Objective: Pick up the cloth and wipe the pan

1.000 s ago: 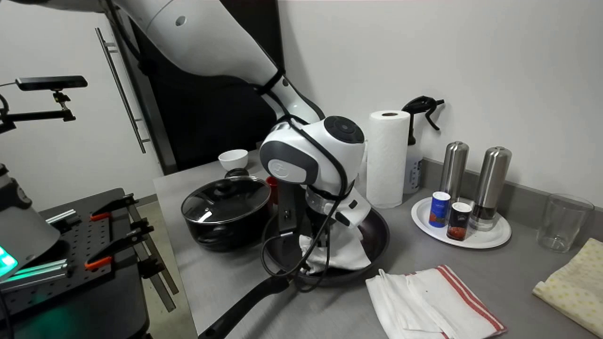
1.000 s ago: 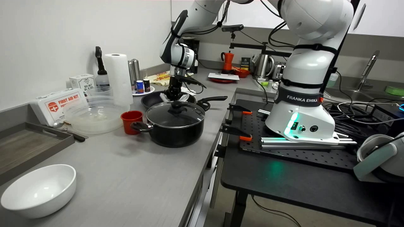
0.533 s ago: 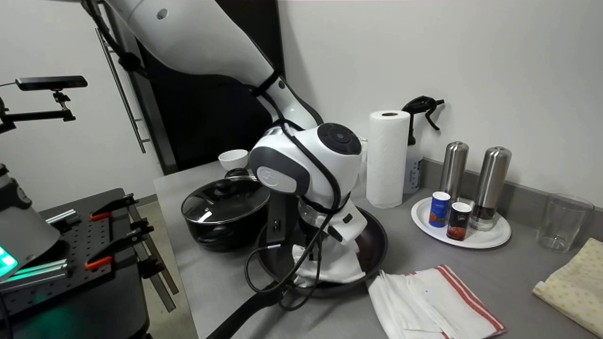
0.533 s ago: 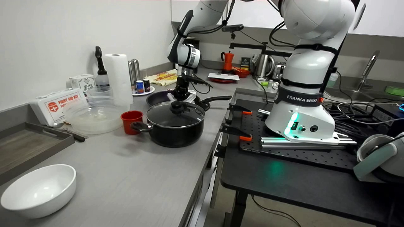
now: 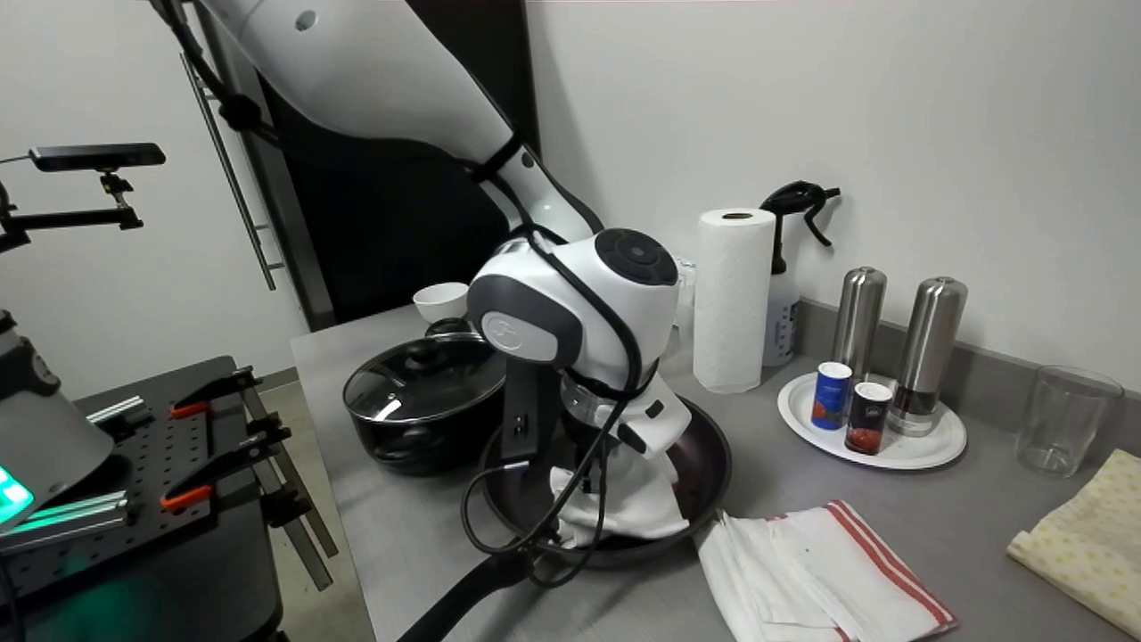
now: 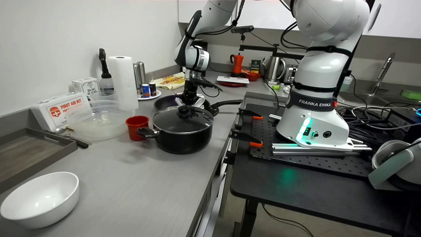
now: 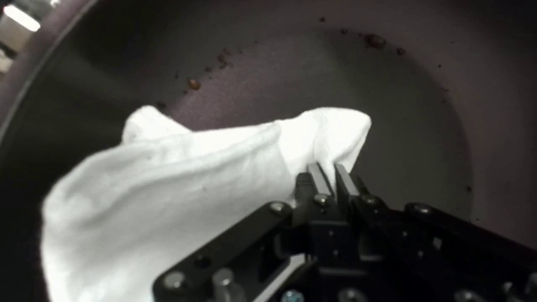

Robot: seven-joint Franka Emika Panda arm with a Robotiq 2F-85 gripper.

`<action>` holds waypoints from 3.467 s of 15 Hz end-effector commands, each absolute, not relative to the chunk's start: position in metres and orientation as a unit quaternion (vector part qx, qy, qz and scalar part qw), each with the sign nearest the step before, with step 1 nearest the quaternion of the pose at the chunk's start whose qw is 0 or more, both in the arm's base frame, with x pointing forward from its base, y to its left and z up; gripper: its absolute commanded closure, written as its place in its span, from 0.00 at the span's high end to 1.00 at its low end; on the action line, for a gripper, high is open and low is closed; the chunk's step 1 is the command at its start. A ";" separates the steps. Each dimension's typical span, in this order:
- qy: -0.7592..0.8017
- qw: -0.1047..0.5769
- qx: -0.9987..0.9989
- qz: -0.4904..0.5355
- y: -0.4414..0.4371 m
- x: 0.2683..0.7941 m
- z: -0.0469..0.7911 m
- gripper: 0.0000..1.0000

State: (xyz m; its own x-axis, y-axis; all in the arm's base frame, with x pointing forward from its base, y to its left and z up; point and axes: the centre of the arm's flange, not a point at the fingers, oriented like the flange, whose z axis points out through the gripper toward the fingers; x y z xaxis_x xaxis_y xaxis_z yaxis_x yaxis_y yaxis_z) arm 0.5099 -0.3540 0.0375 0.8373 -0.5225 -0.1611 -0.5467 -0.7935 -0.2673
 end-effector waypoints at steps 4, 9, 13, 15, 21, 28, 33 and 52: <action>0.191 0.104 -0.976 0.026 -0.279 0.543 0.027 0.02; 0.141 0.083 -0.987 0.005 -0.237 0.560 0.033 0.02; 0.114 0.076 -0.990 -0.006 -0.215 0.562 0.036 0.02; 0.115 0.077 -0.990 -0.005 -0.216 0.561 0.029 0.02; 0.196 0.079 -0.977 0.003 -0.269 0.533 0.012 0.02; 0.277 0.088 -0.957 -0.007 -0.330 0.494 0.015 0.02; 0.248 0.085 -0.965 -0.005 -0.313 0.509 0.019 0.02; 0.189 0.043 -0.981 -0.032 -0.266 0.530 0.043 0.02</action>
State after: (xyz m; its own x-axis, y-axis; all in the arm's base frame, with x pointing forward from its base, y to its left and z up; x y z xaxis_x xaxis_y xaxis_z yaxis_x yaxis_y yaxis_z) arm 0.5484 -0.2481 0.0452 0.9411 -0.3341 0.0514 -0.3263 -0.9376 -0.1206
